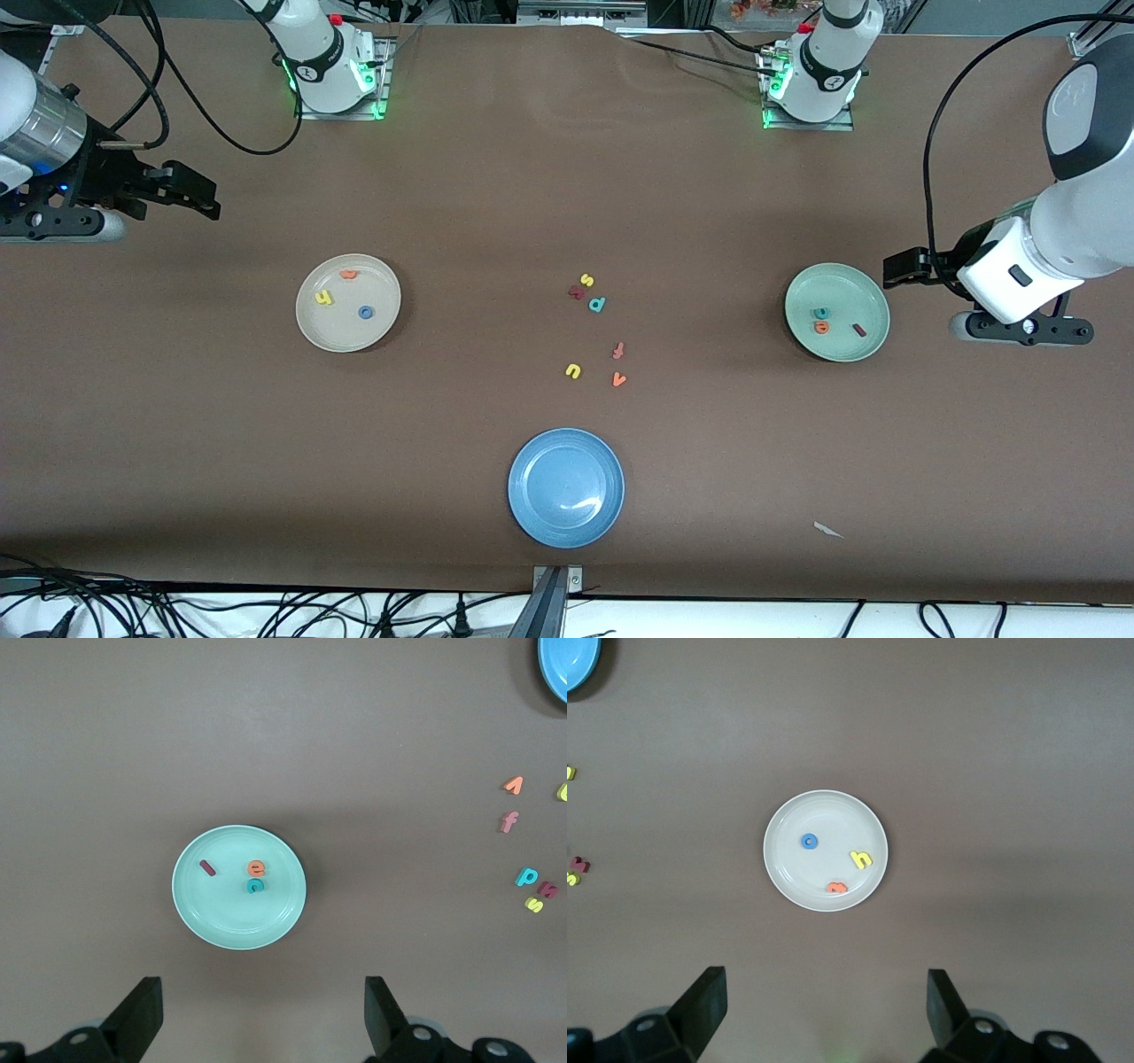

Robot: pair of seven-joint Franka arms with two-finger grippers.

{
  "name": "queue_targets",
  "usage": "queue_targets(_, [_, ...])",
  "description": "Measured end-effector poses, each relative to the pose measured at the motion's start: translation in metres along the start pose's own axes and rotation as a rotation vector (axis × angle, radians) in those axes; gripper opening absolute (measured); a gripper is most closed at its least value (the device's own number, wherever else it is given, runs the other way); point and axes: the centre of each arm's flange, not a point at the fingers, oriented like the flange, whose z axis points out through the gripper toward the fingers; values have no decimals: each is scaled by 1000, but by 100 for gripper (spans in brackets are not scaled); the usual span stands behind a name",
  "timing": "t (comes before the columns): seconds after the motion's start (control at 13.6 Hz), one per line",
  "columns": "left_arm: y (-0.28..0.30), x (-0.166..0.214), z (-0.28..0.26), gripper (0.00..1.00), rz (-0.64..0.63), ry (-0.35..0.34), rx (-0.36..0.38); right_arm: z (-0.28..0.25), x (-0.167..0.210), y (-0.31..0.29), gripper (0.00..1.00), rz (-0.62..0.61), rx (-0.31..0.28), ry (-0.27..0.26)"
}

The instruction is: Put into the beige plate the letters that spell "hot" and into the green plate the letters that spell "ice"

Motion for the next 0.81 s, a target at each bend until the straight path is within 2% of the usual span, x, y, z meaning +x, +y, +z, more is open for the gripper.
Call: queue_targets(0.81, [-25,1,-1,100,8,0,-6,4,2,-4,100,-8,-1,-8])
